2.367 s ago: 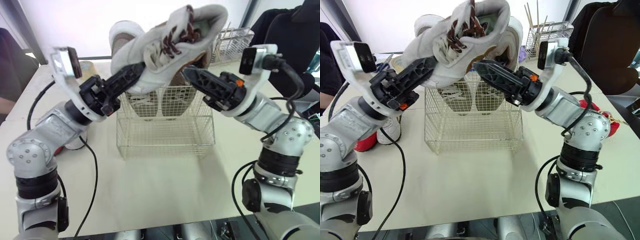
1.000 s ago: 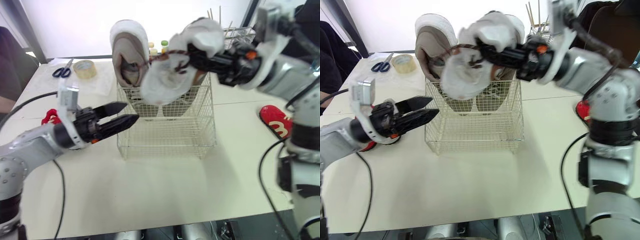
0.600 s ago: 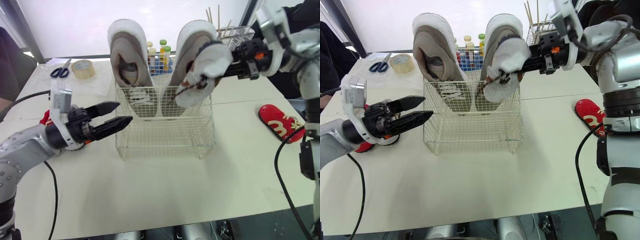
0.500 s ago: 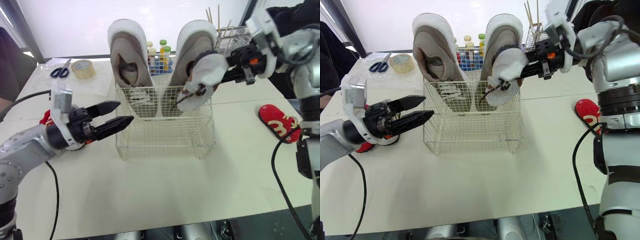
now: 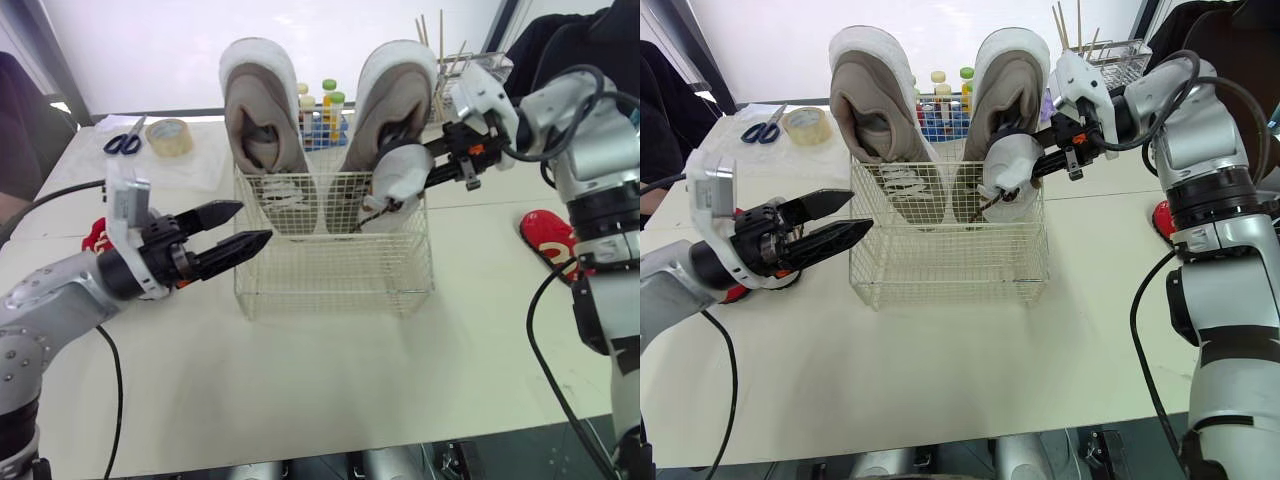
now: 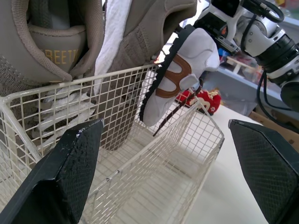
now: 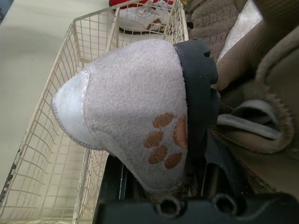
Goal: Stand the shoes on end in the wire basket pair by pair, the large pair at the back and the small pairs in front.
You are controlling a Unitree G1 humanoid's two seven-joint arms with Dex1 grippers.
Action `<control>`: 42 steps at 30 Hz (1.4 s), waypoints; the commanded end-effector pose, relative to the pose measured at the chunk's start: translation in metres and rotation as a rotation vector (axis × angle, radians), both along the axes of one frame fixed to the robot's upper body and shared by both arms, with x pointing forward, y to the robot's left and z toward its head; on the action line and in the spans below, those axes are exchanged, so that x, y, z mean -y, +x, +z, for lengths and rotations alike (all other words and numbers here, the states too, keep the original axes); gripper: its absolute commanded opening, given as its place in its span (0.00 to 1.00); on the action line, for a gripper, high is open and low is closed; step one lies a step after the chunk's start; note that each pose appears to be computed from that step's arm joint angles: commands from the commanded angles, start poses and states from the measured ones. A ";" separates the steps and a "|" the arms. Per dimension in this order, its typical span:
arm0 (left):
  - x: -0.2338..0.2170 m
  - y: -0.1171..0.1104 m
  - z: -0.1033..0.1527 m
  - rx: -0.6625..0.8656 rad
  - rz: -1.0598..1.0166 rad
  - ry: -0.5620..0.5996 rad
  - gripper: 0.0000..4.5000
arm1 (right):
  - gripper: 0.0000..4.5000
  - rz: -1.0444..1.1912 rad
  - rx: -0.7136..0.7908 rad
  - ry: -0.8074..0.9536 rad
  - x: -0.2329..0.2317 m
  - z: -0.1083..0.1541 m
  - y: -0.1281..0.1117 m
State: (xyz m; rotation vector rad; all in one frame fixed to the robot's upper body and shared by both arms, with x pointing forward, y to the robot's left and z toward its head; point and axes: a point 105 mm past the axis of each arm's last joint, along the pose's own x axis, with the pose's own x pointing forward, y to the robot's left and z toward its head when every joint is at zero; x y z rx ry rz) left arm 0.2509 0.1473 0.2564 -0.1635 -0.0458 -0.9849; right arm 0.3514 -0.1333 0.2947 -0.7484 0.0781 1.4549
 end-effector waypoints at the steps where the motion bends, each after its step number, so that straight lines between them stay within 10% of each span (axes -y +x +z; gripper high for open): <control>1: 0.003 -0.003 0.011 0.057 -0.012 -0.002 0.99 | 0.13 0.008 0.030 -0.017 0.001 0.003 -0.007; 4: 0.004 -0.002 0.011 0.057 -0.015 0.001 0.99 | 0.13 0.010 0.016 -0.023 0.002 -0.002 -0.011; 12: 0.004 0.000 0.011 0.057 -0.027 0.017 1.00 | 0.99 0.000 0.041 -0.023 0.004 0.001 -0.020; 29: -0.064 0.005 0.025 0.082 0.228 0.114 1.00 | 0.99 0.085 0.165 0.243 0.008 0.094 -0.072; 42: -0.217 0.073 -0.008 -0.176 0.802 0.296 1.00 | 0.99 0.320 -0.016 0.326 -0.049 0.053 -0.108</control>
